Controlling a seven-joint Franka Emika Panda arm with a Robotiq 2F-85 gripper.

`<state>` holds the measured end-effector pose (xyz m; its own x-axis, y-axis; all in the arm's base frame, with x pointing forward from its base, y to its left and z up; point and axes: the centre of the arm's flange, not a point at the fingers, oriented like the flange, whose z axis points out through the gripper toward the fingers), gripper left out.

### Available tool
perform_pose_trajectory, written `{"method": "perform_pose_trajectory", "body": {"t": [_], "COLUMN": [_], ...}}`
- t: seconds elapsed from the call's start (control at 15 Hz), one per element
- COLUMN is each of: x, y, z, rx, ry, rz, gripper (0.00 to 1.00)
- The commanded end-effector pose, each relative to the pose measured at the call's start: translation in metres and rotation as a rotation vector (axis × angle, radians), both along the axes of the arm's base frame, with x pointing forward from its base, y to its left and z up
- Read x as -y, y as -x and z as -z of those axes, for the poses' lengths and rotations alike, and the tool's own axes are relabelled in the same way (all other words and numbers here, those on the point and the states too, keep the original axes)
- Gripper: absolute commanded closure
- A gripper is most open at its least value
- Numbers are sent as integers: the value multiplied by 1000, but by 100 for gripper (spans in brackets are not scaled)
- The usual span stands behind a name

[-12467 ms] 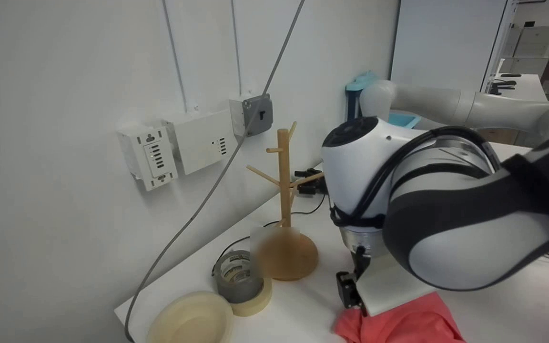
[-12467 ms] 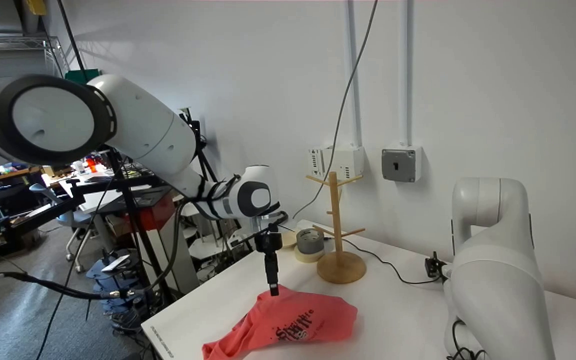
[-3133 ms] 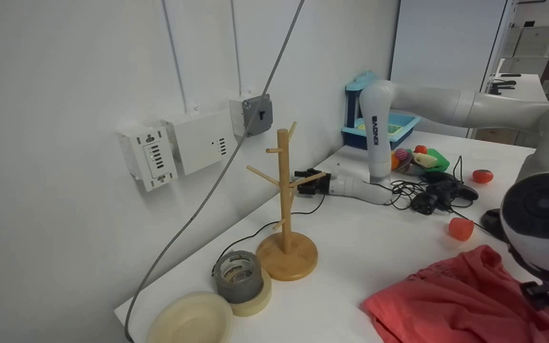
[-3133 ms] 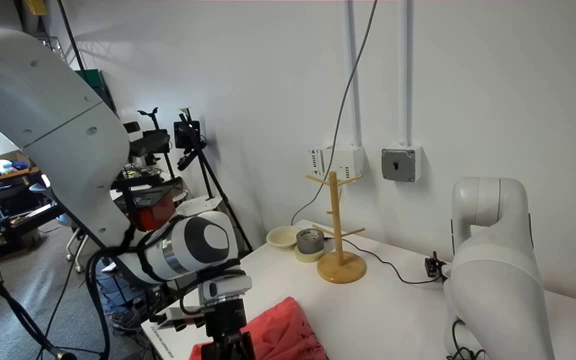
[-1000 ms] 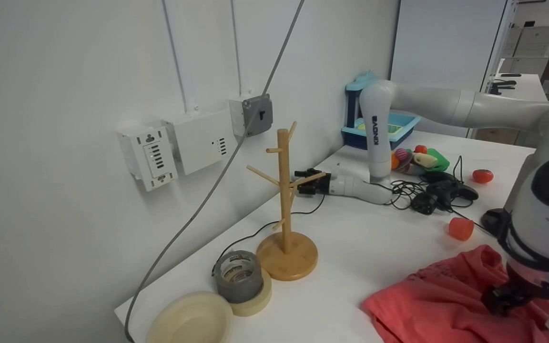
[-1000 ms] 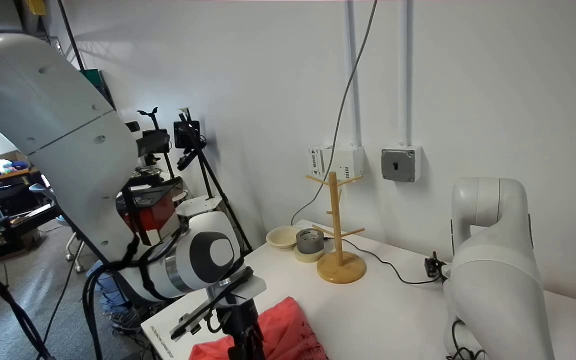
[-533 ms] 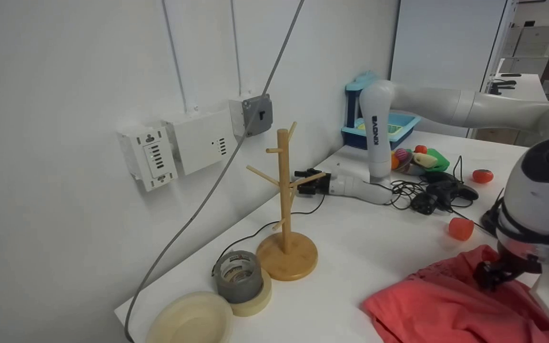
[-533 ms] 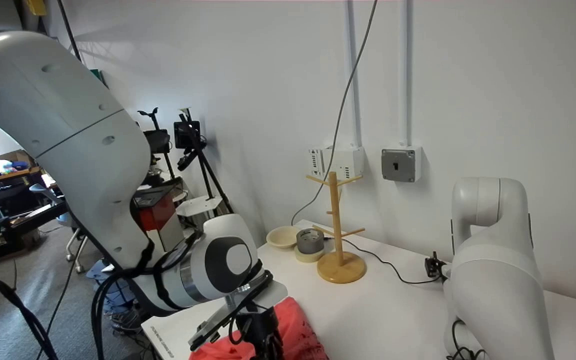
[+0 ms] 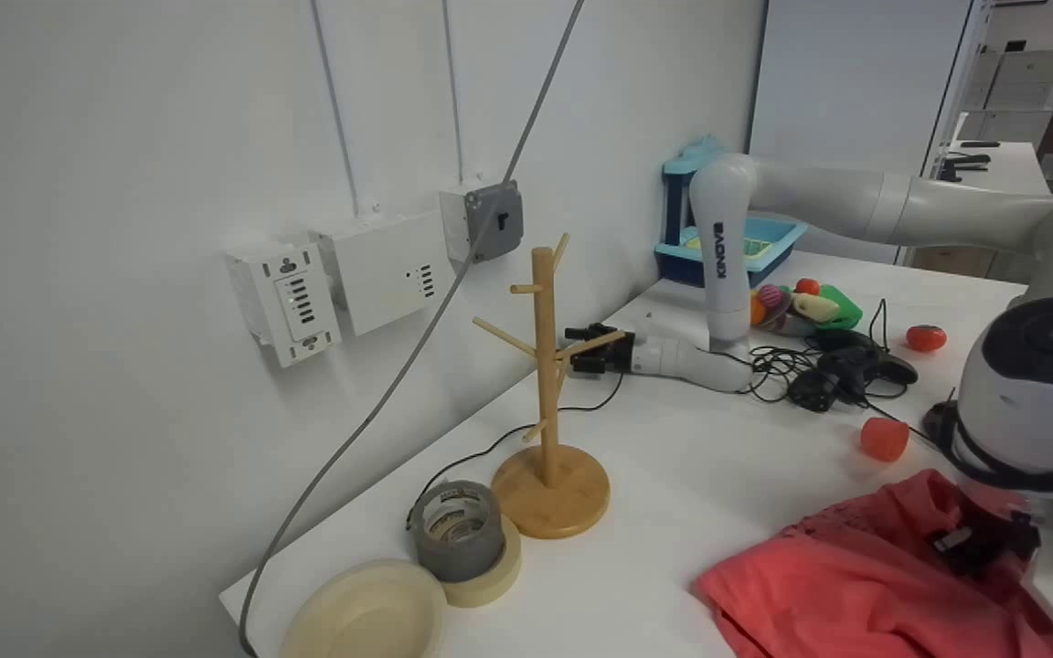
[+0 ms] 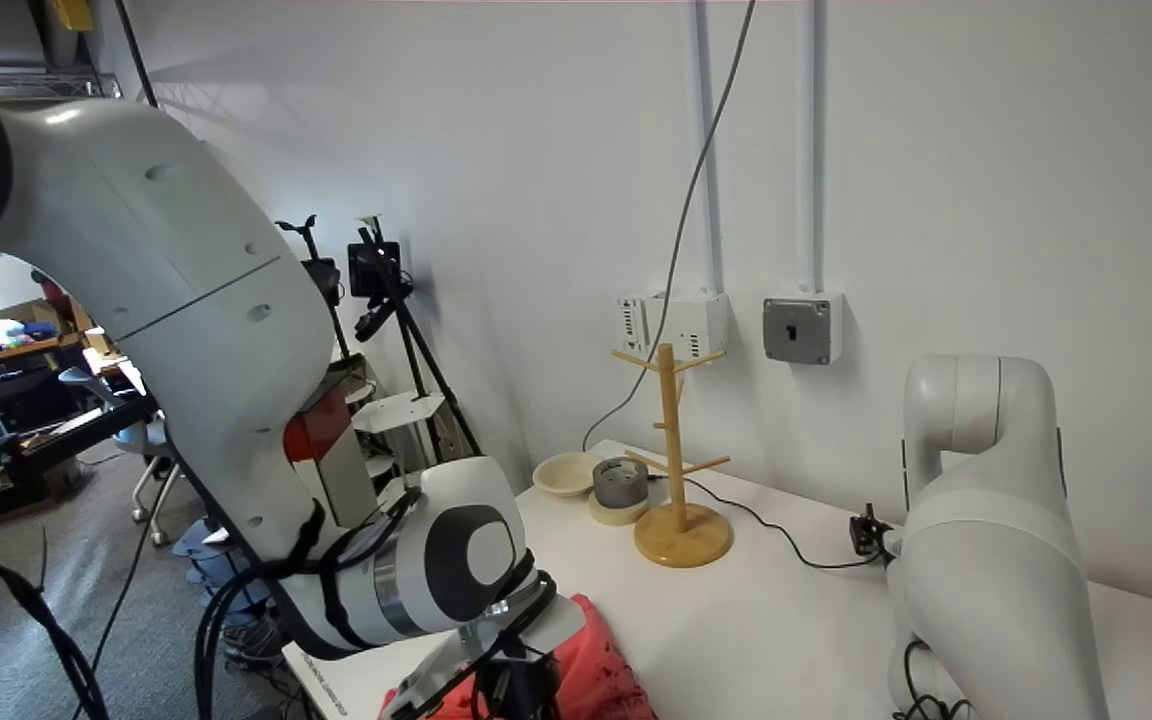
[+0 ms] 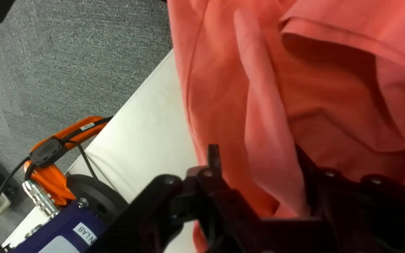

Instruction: Unfold the shirt

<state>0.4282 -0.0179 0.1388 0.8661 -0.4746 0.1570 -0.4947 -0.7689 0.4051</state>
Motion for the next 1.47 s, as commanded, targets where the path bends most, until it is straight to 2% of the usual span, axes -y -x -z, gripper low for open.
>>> {"method": "perform_pose_trajectory", "body": {"t": [0.0, 0.13, 0.2, 0.67, 0.73, 0.87, 1.2, 1.4], "x": [13, 22, 26, 62, 65, 69, 70, 60], "y": [0, 2, 2, -3, -3, -4, -2, 2], "z": [-1, -5, -5, 13, 16, 20, 17, 2], "rx": [-20, -21, -22, 7, 14, 30, 114, 155], "ry": [9, 13, 17, 165, 191, 234, 351, 364], "rz": [-2, 11, 22, 115, 122, 134, 160, 172], "gripper": [79, 95, 99, 99, 72, 64, 24, 2]}}
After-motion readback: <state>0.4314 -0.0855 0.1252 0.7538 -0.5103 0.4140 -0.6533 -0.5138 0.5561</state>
